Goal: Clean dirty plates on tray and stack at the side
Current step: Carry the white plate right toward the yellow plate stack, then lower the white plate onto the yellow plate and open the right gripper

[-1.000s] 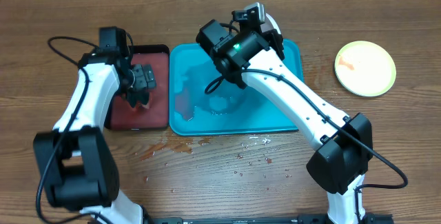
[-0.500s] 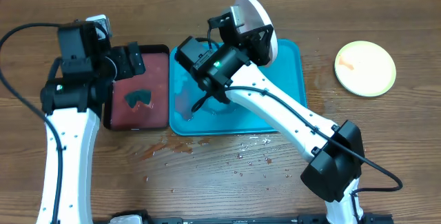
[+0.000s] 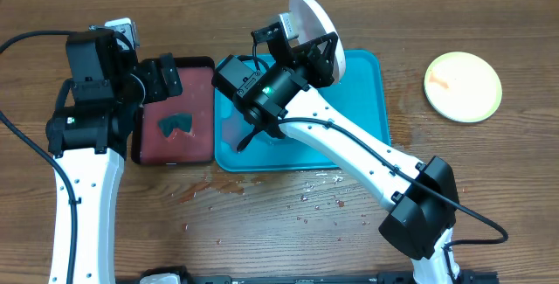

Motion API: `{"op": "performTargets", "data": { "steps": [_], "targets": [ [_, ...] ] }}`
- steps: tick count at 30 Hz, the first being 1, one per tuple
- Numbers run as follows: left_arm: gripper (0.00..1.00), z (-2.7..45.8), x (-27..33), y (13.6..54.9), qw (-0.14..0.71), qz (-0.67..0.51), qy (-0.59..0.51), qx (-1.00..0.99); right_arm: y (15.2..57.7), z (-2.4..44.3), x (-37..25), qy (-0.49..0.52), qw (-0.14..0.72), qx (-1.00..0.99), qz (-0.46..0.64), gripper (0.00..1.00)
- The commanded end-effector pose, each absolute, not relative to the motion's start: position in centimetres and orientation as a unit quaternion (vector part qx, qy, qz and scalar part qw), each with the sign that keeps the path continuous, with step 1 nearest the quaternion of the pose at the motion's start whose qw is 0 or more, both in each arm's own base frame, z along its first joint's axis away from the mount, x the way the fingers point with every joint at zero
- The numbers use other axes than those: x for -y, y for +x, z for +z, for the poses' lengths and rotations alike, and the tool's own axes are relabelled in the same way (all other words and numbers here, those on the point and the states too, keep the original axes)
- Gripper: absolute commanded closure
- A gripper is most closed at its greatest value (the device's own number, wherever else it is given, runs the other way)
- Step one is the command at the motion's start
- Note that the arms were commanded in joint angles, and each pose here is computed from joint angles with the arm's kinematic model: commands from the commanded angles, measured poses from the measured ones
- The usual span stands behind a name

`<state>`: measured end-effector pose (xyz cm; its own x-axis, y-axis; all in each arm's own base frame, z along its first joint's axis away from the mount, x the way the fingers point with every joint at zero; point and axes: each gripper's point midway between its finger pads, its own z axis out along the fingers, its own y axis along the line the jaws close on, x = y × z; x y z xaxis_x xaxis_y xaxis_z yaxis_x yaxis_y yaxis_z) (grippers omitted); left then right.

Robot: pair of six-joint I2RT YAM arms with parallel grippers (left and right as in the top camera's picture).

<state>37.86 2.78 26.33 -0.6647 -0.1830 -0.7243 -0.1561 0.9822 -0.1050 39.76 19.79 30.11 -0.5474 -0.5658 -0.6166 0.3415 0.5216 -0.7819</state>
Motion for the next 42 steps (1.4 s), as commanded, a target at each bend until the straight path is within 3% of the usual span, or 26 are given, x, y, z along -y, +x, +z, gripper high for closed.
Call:
{"op": "performTargets", "data": {
  "steps": [1, 5, 9, 15, 21, 27, 35, 42],
  "targets": [
    [0.00, 27.6, -2.8, 37.7, 0.413, -0.018, -0.084, -0.907, 39.5, 31.6, -19.3, -0.051, 0.479, -0.756, -0.444, 0.96],
    [0.00, 27.3, -2.8, 37.5, 0.407, -0.018, -0.085, -0.910, 40.7, 25.0, -19.5, -0.054, 0.378, -0.873, -0.303, 0.96],
    [0.00, 26.7, -2.7, 37.0, 0.391, -0.017, -0.085, -0.916, 42.5, 21.4, -18.6, -0.014, 0.307, -0.936, -0.175, 0.96],
    [0.00, 25.8, -2.5, 36.1, 0.368, -0.018, -0.086, -0.926, 45.0, 18.9, -15.8, 0.042, 0.222, -0.974, -0.005, 0.96],
    [0.00, 25.6, -1.1, 36.0, 0.360, -0.049, -0.071, -0.929, 47.0, 18.8, -9.4, 0.090, 0.189, -0.974, 0.090, 0.96],
    [0.00, 24.6, 2.1, 36.3, 0.344, -0.065, -0.028, -0.936, 47.2, 18.5, 0.0, 0.172, 0.180, -0.964, 0.089, 0.96],
    [0.00, 21.4, 9.0, 36.9, 0.300, -0.091, 0.056, -0.948, 44.4, 17.7, 12.2, 0.272, 0.166, -0.947, 0.044, 0.96],
    [0.00, 19.6, 13.6, 37.7, 0.291, -0.107, 0.106, -0.945, 41.7, 15.0, 19.0, 0.345, 0.154, -0.926, 0.022, 0.96]
  ]
}}
